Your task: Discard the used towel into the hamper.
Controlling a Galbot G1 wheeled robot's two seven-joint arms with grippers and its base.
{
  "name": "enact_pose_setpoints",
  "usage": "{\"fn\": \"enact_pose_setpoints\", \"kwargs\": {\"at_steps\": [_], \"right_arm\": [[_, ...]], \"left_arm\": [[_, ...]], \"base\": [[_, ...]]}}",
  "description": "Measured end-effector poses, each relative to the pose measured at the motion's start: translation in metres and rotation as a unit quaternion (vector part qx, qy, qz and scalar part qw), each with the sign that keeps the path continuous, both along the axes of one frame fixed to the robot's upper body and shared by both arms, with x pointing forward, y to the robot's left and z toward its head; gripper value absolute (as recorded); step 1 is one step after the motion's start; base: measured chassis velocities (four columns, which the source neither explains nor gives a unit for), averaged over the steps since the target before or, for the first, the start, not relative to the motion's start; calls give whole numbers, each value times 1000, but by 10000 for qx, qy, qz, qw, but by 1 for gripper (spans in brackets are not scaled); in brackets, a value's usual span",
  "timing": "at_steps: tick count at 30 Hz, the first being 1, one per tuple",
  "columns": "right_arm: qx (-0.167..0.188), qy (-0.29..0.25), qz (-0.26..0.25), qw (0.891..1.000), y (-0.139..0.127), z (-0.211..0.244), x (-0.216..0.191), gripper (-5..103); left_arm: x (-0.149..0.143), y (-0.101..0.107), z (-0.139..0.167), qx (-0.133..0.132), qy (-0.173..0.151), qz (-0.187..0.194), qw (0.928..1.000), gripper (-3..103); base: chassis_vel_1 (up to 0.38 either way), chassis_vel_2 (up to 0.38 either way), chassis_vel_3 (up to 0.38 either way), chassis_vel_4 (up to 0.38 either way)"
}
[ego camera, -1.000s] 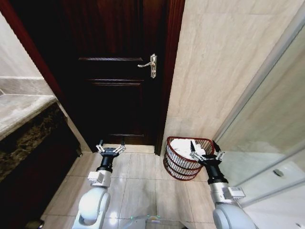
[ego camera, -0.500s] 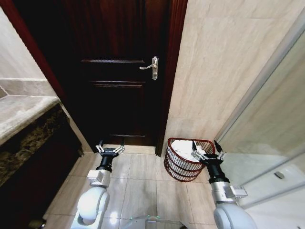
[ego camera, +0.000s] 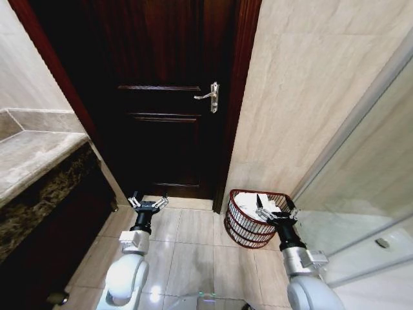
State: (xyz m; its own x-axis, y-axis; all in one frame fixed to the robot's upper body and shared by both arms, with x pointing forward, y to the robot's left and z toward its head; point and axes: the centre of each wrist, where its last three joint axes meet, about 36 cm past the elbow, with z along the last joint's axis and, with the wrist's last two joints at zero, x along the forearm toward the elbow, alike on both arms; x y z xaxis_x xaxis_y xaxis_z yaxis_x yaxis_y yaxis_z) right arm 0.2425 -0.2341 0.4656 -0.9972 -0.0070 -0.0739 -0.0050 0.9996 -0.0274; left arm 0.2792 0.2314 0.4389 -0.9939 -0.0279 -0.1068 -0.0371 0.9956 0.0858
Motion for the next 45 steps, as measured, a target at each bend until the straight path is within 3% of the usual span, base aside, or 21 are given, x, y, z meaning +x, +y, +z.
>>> {"fn": "enact_pose_setpoints", "kwargs": {"at_steps": [26, 45], "right_arm": [[-38, -98, -65, 9999, 3, 12, -2, 100], [-87, -60, 67, 9999, -12, 16, 11, 100]], "left_arm": [[6, 4, 6, -102, -38, -42, 9999, 100], [4, 3, 7, -219, 55, 224, 9995, 100]], "base": [[-4, -4, -5, -6], [0, 0, 0, 0]]}}
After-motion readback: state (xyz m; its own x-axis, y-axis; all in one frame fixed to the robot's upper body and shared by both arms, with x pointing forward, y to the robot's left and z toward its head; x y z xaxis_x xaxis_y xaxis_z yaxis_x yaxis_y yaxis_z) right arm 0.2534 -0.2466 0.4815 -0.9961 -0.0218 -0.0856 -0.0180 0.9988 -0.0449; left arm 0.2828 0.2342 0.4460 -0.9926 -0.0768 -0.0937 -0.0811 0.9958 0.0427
